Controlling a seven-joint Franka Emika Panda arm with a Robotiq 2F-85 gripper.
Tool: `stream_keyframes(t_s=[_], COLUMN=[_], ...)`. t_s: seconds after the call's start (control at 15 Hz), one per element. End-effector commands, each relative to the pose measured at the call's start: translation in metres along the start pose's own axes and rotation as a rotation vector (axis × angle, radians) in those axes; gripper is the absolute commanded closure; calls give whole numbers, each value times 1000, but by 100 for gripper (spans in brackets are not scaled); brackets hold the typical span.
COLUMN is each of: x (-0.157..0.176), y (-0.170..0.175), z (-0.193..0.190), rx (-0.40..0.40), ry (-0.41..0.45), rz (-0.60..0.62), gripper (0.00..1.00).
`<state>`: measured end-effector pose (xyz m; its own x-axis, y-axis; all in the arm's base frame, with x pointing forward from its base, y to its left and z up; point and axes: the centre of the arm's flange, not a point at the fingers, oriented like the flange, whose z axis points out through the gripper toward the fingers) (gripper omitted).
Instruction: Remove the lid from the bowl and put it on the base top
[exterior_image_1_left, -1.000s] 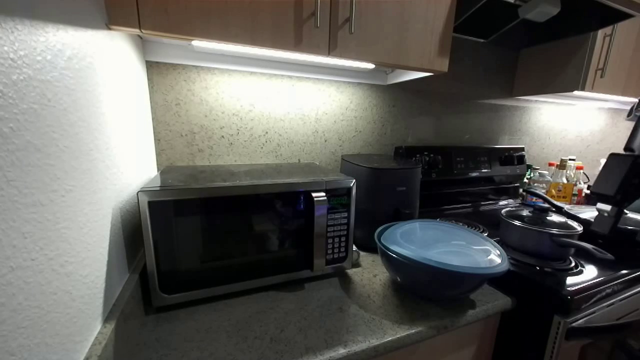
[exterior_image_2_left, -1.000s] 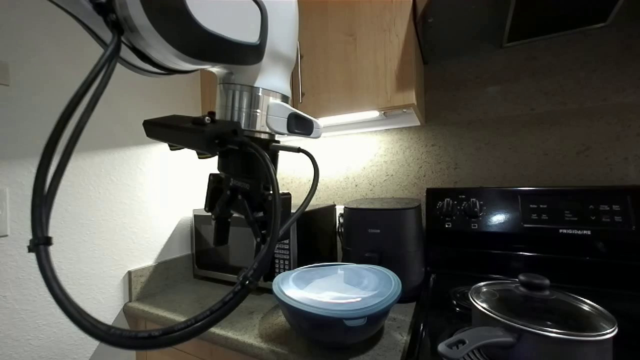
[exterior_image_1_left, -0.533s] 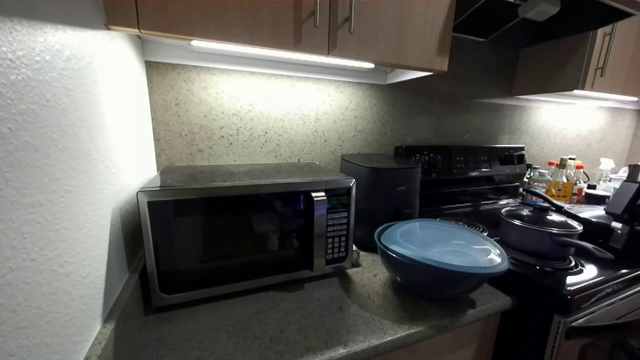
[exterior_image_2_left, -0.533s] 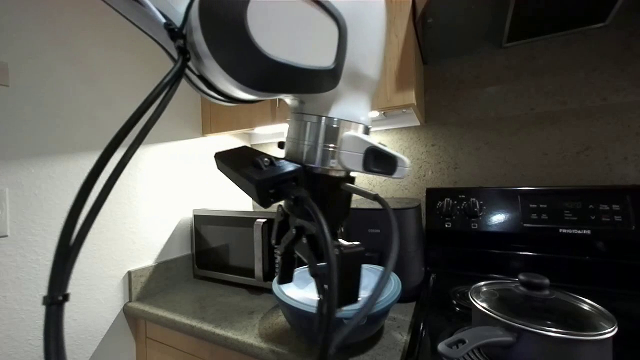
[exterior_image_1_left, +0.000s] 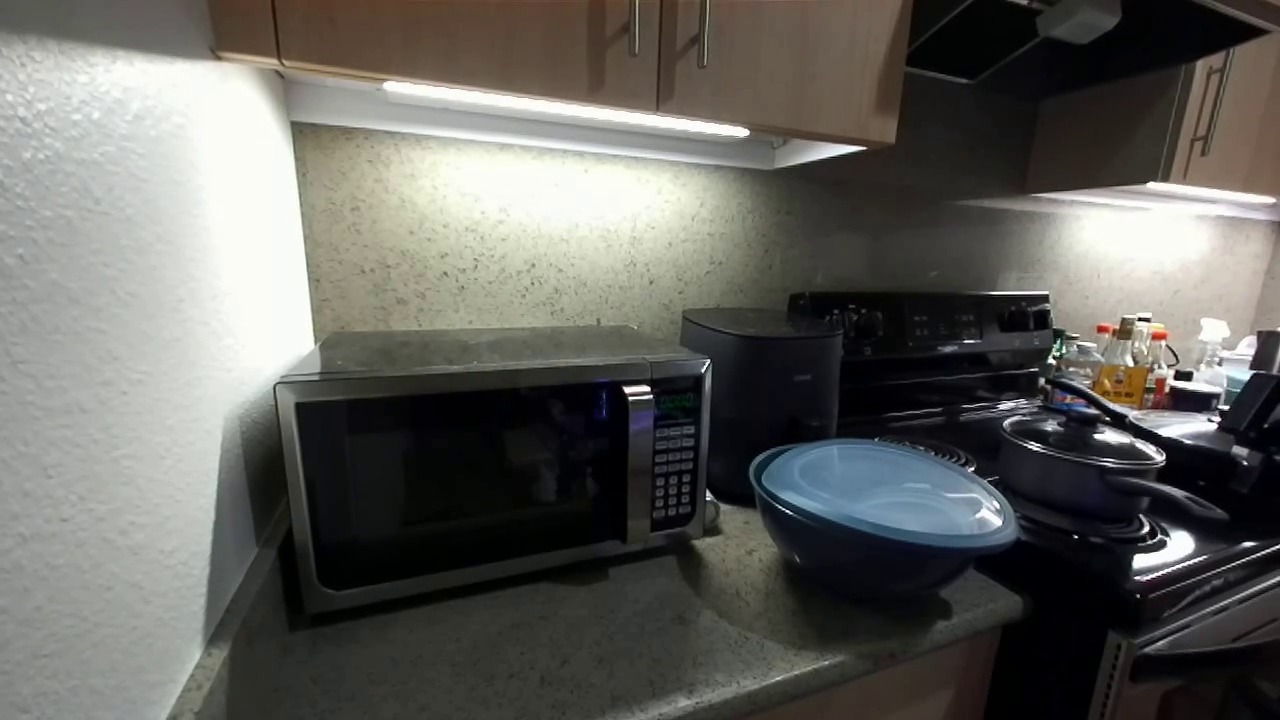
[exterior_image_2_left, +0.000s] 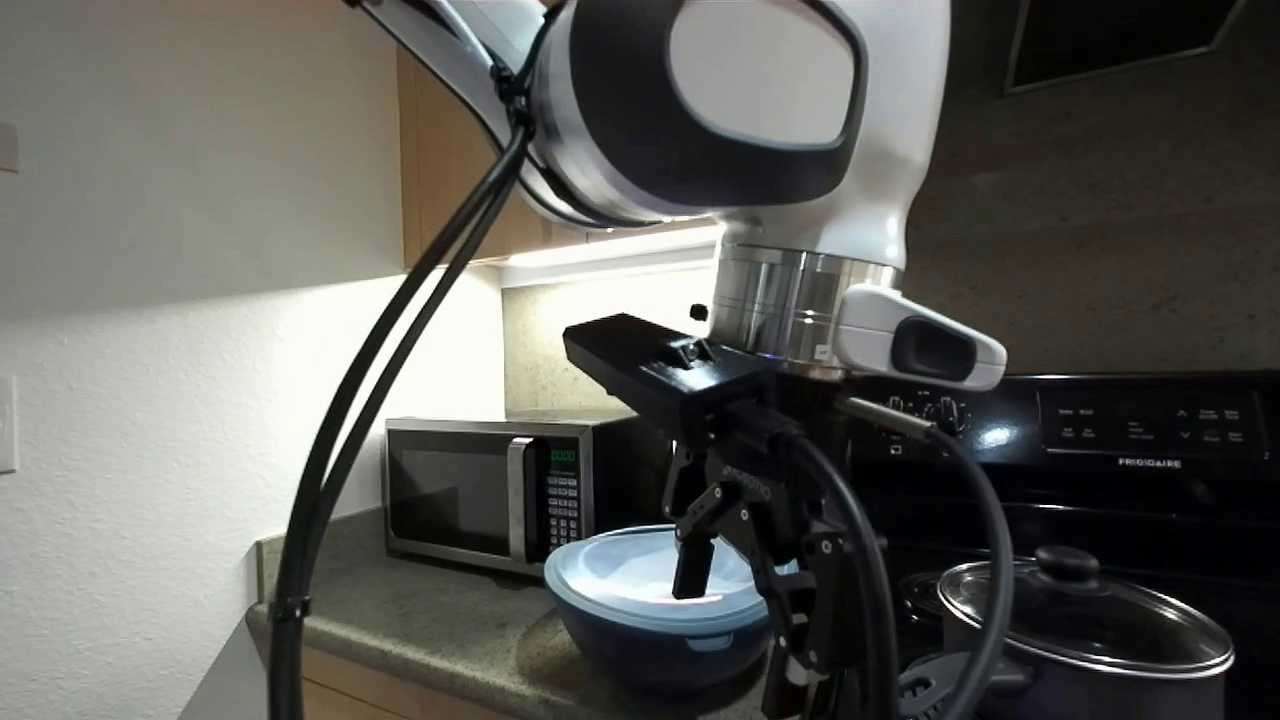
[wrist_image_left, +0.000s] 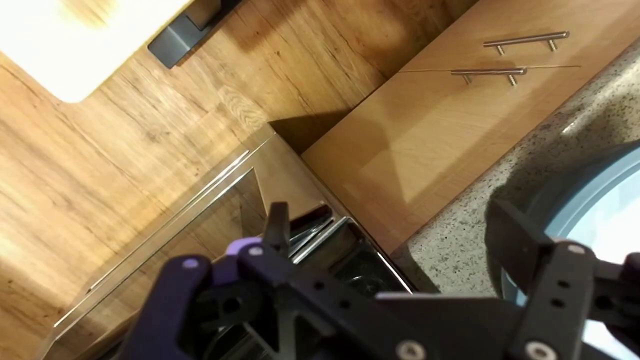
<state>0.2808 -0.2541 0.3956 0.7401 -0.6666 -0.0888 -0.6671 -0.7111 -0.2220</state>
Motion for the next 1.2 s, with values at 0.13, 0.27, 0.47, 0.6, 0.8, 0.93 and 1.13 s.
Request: stream_keyframes(t_s=[0.13,0.27,0.47,0.6,0.8,0.93,1.13], x=[43,70,106,127,111,126,119], y=[-33,-43,-45,-41,-36,-33,-37], z=[24,42,76,96,97,109,105], rx=[123,134,104,69,42,12,34], ry=[36,33,26,14,-1,-12,-18], rz=[75,120,189,216,205,221,202], gripper=[0,0,0,0,0,0,0])
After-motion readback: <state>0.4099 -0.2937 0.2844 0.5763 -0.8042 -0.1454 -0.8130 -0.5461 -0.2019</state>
